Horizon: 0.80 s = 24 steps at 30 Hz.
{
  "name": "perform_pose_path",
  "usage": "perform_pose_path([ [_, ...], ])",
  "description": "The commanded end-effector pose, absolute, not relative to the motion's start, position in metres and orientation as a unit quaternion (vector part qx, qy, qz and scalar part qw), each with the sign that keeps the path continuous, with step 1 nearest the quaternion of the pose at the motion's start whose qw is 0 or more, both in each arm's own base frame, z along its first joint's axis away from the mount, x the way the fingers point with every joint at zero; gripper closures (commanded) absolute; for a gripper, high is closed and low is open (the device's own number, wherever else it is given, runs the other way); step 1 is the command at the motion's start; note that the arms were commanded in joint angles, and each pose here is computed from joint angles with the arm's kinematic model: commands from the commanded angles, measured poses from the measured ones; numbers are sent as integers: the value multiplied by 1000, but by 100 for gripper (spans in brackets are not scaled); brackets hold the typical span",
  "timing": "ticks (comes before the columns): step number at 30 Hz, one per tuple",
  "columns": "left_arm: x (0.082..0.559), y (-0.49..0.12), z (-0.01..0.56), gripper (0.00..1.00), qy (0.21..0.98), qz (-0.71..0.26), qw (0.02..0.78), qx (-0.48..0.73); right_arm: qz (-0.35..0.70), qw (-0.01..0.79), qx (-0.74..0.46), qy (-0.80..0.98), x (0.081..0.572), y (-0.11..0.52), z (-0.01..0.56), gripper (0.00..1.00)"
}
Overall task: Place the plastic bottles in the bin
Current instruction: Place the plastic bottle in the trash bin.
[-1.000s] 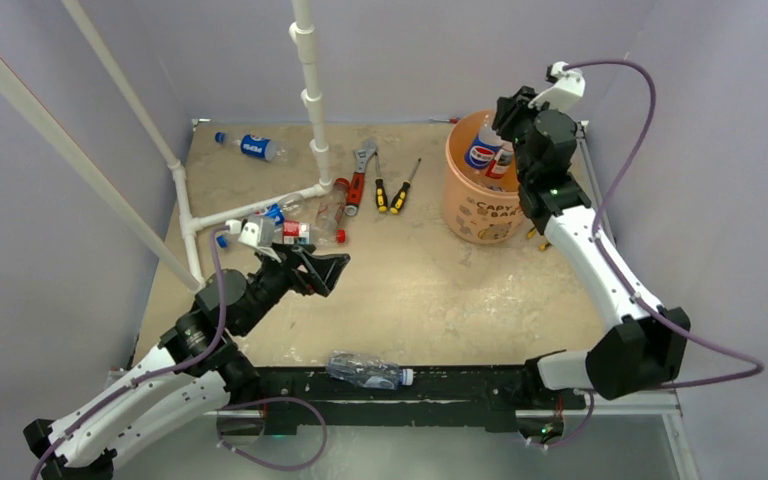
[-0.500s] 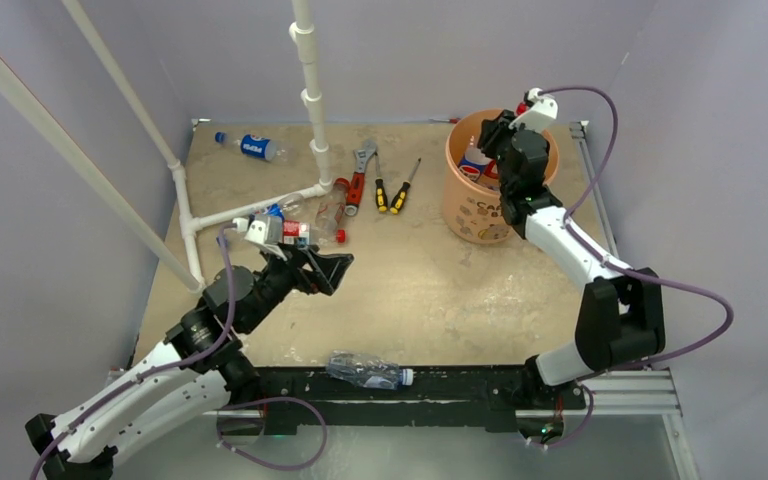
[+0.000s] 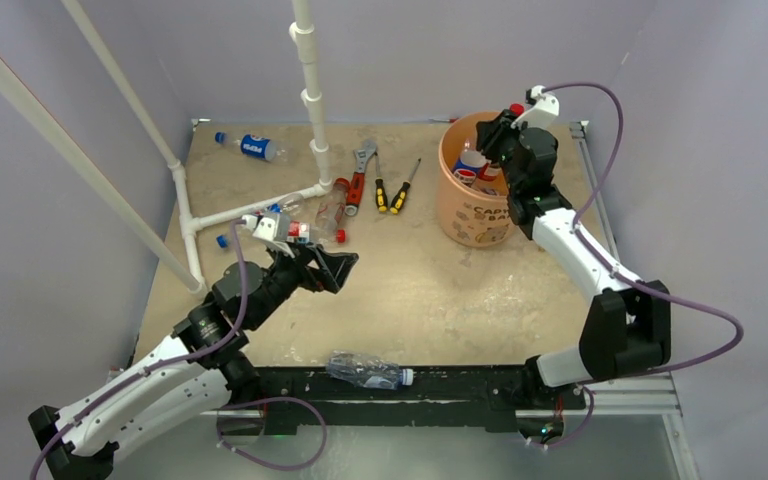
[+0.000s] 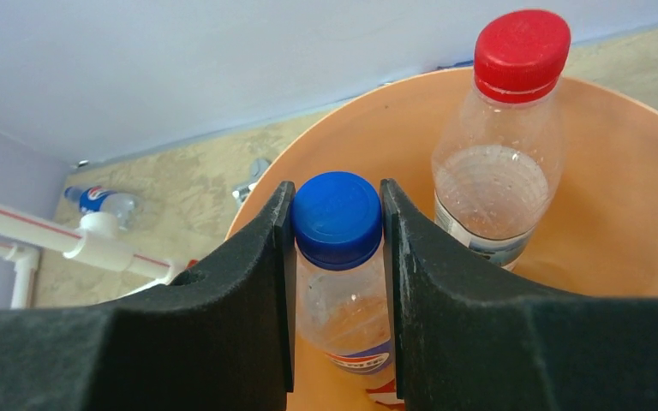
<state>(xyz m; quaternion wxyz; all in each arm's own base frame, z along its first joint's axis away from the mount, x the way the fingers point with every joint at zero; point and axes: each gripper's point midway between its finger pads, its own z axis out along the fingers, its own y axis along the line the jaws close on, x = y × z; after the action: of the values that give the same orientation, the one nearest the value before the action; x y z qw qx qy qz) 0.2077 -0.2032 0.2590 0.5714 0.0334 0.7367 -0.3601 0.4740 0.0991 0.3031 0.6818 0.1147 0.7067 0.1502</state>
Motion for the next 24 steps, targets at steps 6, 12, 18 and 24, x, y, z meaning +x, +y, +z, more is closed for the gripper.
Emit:
perform_pose_path([
  [6,209,-207,272,6,720,-372,585,42,214,702,111,670,456,112,360,100],
  [12,207,-207,274,6,717,-379,584,36,143,696,112,694,465,95,342,100],
  [18,207,-207,265,7,728,-378,572,31,93,644,113,751,462,85,256,100],
  [24,205,-209,263,7,733,-383,562,26,103,637,116,755,458,87,249,60],
])
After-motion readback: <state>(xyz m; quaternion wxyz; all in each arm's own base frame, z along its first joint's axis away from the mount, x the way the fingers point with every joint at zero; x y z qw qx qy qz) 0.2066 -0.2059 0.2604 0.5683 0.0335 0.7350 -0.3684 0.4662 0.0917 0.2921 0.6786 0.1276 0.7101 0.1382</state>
